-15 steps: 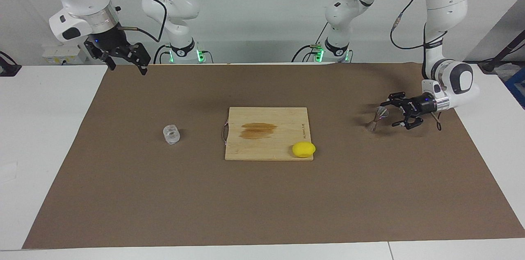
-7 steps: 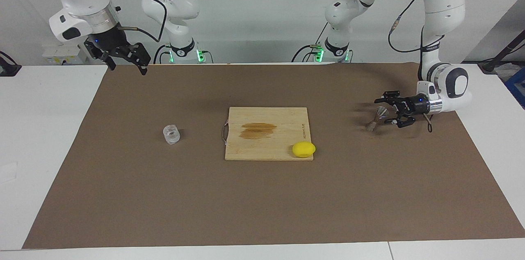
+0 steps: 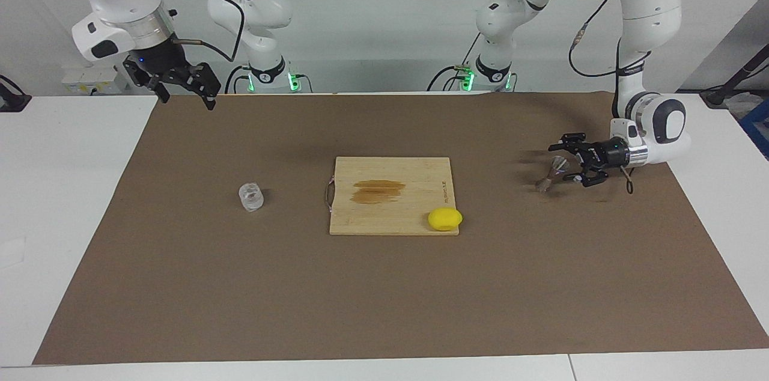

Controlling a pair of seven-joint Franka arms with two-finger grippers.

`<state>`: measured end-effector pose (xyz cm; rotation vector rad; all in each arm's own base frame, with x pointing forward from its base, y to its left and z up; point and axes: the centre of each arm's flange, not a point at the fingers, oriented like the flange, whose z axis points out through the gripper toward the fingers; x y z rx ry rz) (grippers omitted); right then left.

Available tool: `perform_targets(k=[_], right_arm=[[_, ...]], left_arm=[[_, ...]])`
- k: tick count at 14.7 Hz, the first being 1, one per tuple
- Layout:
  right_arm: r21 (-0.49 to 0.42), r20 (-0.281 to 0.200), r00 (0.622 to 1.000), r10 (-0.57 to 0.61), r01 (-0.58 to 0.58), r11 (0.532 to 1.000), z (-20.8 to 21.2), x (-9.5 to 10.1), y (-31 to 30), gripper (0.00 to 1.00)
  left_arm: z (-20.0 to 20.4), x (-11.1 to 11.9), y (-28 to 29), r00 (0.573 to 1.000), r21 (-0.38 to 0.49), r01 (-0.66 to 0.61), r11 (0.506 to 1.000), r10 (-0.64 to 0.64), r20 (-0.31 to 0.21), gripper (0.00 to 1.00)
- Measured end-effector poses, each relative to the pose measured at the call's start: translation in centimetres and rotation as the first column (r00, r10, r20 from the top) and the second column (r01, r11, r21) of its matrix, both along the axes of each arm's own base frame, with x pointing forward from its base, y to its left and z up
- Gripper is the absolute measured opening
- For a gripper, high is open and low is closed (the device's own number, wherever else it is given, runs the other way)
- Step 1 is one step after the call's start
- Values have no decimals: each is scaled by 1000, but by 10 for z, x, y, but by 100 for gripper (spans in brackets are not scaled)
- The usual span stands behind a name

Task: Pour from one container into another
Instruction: 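Close the left gripper on the small metal cup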

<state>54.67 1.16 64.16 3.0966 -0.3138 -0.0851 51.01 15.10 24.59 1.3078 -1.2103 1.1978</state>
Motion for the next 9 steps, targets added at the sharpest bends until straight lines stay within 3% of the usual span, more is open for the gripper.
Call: perform_targets(k=[9], right_arm=[[0,0,1000,0,0,1000,0,0,0,100]], left_arm=[[-4,-1,0,1000,11,-8,1000,7,7,100]])
